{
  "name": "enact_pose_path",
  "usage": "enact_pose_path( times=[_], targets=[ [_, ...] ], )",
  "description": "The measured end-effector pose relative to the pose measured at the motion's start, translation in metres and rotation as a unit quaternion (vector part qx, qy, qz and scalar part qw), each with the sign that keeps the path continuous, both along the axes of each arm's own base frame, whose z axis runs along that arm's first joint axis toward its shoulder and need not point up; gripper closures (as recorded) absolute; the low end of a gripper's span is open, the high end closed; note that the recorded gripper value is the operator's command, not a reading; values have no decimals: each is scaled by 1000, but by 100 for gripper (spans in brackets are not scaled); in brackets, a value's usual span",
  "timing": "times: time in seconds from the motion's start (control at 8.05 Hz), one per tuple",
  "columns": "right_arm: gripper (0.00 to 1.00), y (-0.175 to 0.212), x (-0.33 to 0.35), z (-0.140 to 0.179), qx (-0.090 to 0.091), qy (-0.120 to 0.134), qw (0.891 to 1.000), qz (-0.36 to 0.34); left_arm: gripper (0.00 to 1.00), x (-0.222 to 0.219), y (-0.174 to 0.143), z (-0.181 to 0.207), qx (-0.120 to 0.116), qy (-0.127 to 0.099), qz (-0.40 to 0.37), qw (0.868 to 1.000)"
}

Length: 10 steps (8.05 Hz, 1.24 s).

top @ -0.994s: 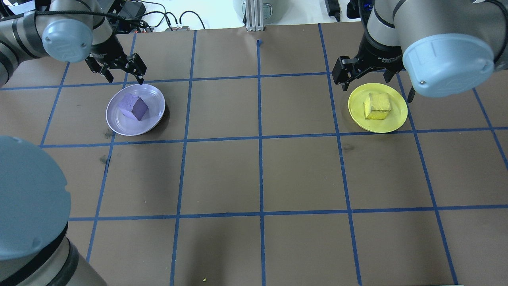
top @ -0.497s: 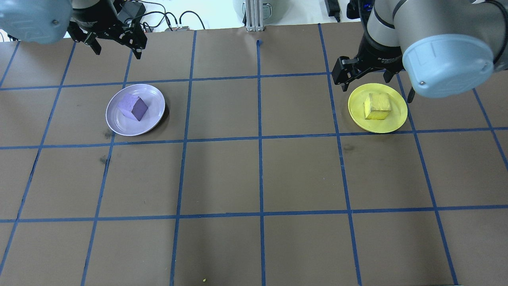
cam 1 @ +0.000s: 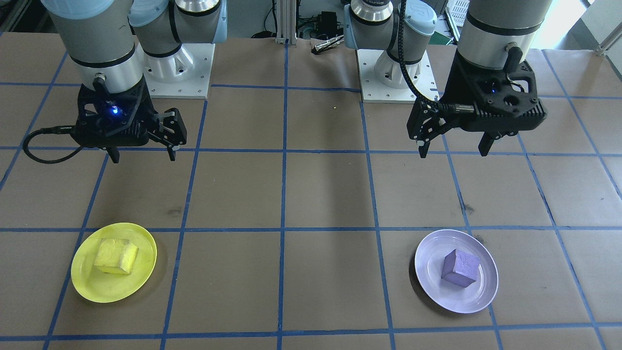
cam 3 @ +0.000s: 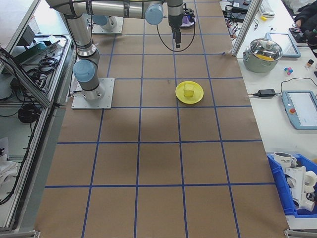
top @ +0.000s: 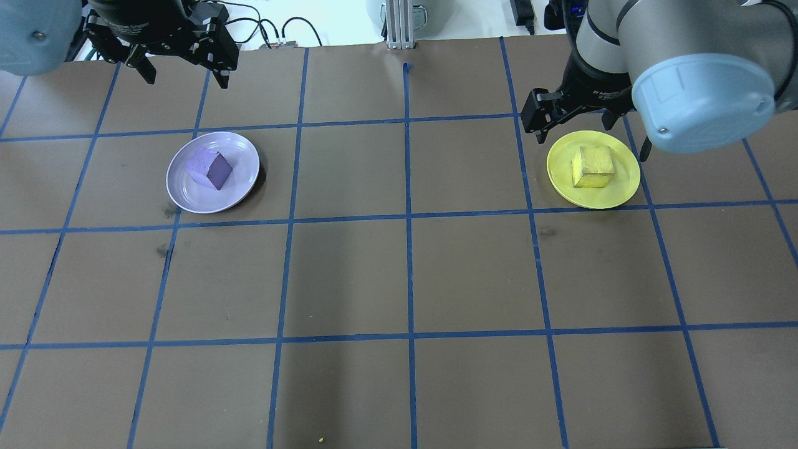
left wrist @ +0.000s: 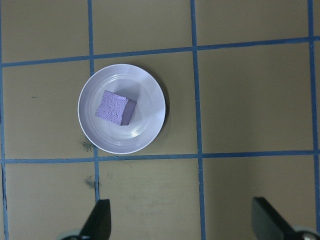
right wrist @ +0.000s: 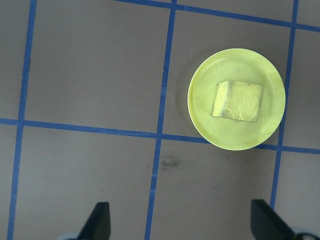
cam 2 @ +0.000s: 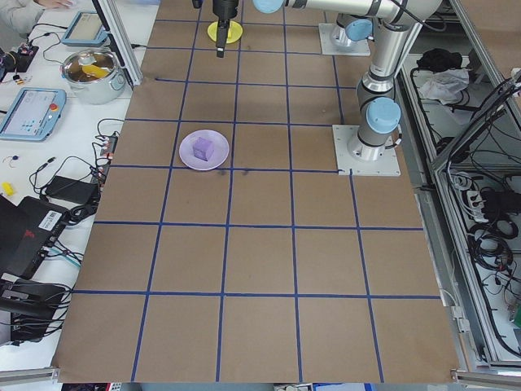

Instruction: Sort blocks by color into plates

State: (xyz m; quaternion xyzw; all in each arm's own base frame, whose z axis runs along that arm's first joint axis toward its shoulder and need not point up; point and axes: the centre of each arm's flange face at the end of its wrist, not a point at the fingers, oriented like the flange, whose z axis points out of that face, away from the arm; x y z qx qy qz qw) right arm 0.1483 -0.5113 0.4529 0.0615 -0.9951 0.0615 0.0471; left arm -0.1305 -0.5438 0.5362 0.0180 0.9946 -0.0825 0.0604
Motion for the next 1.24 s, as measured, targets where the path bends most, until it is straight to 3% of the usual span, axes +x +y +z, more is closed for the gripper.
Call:
enact_pose_path(
  times=[0.25,0.62,1.24],
  targets=[
    [0,0,0,0,0,0,1000,0,0,-2,5,1,2,4,1,1000],
    [0,0,0,-1,1,0,1000,0,0,-6,4,-5,10,28,-1,1000],
    [0,0,0,-1,0,0,1000,1,0,-6,7,-3,11,29,0,1000]
  ],
)
